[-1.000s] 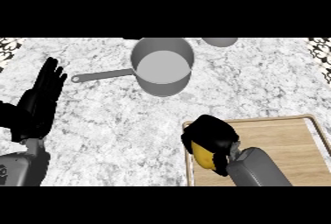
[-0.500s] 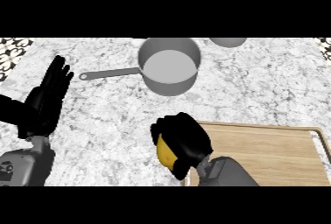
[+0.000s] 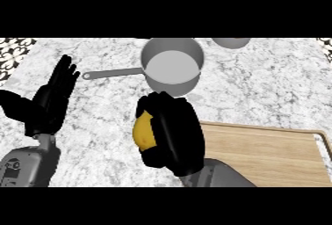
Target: Pick the lemon from the tray and place it in the pot
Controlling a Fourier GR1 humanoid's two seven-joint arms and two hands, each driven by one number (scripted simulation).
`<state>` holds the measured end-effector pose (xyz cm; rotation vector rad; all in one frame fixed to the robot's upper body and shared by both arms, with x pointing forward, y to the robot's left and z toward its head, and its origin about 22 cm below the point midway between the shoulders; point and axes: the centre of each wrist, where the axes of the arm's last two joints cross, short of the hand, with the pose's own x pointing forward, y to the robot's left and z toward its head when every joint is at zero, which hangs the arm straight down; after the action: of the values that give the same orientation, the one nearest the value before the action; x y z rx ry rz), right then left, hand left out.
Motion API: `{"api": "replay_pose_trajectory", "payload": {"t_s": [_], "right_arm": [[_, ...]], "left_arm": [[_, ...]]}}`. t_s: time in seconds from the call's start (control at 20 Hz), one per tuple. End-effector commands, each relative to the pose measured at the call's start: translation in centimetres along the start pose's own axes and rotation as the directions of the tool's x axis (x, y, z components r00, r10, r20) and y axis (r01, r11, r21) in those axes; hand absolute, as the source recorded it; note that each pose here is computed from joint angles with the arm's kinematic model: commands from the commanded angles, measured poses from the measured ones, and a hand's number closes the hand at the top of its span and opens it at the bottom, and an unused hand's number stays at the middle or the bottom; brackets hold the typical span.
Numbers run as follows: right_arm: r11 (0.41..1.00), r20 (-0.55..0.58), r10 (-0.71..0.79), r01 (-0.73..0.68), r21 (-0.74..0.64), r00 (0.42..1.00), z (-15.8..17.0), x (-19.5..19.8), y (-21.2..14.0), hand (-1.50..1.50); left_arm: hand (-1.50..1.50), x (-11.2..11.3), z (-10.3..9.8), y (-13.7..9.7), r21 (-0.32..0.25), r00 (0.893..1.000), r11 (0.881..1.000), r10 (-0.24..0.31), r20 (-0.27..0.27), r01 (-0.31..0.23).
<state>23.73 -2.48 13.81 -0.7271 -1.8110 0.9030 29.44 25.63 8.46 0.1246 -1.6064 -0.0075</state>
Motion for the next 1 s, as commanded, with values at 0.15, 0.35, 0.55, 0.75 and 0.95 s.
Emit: {"api": "replay_pose_trajectory", "payload": {"t_s": [0.15,0.35,0.55,0.75,0.95], "right_arm": [[0.972,-0.148,-0.076,0.04,-0.231,0.986,-1.9,4.5,-0.6,1.5],[0.958,-0.186,-0.146,0.092,-0.271,0.972,-4.2,6.4,-1.2,1.5],[0.957,-0.238,-0.133,0.062,-0.284,0.962,-6.7,7.2,-1.2,1.5],[0.949,-0.268,-0.148,0.06,-0.31,0.952,-8.9,6.5,-0.3,1.5],[0.939,-0.265,-0.102,0.004,-0.345,0.959,-10.9,5.1,1.2,1.5]], "left_arm": [[0.0,0.3,-0.5,0.1,-0.011,1.0,1.0,0.0,0.013,0.0],[0.0,0.5,-0.7,-1.2,-0.022,1.0,1.0,-0.003,0.024,0.003],[0.0,-0.2,-0.5,-0.8,-0.022,1.0,1.0,-0.009,0.011,0.009],[0.0,0.8,-0.8,-1.6,-0.02,1.0,1.0,0.004,0.03,-0.004],[0.0,0.2,-1.3,0.0,-0.003,1.0,1.0,0.005,0.018,-0.005]]}}
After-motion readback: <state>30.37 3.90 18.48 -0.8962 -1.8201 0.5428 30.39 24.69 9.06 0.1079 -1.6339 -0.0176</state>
